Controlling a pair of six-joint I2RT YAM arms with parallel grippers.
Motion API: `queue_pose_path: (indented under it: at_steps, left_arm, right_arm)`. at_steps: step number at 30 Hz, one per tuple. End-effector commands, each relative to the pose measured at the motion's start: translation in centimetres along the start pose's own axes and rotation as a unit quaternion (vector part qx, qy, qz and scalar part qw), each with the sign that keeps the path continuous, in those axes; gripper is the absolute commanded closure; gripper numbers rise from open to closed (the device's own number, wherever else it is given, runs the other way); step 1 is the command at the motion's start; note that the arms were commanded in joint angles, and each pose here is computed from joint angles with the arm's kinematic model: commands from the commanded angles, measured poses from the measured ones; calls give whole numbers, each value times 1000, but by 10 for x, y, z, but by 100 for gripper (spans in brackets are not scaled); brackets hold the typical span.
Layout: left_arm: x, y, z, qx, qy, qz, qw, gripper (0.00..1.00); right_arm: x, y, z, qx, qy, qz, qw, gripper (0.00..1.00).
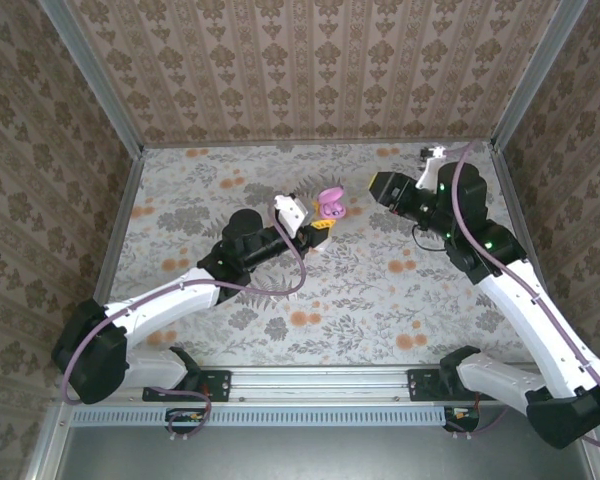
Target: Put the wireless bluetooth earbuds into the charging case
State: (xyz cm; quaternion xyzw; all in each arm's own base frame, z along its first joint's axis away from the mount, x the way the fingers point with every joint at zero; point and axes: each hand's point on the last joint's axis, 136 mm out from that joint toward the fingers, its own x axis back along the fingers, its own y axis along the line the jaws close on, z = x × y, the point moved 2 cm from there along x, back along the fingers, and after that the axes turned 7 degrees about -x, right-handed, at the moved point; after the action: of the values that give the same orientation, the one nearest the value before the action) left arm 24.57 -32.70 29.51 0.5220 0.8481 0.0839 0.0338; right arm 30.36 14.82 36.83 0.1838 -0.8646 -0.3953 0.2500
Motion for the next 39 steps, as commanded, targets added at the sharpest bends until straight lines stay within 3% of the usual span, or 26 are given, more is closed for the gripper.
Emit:
queue_pose_path:
  at_steps: [1, 9, 24, 29, 39]
  left_arm:
    - [4, -3, -21, -13, -31, 6, 999, 70]
    - [4, -24, -31, -30, -42, 81, 995, 70]
    - [6, -22, -32, -34, -43, 73, 996, 70]
    - [6, -22, -33, -32, -46, 74, 996, 70]
    - [5, -20, -37, -31, -51, 69, 996, 70]
  right_arm:
    - [-5, 4, 4, -53, 37, -36, 997, 52]
    - [-24, 5, 9, -82, 112, -31, 990, 47]
    - [-36, 9, 16, -105, 152, -49, 982, 45]
    - [-38, 24, 14, -119, 164, -90, 975, 45]
    - [-46, 8, 34, -108, 206, -58, 971, 46]
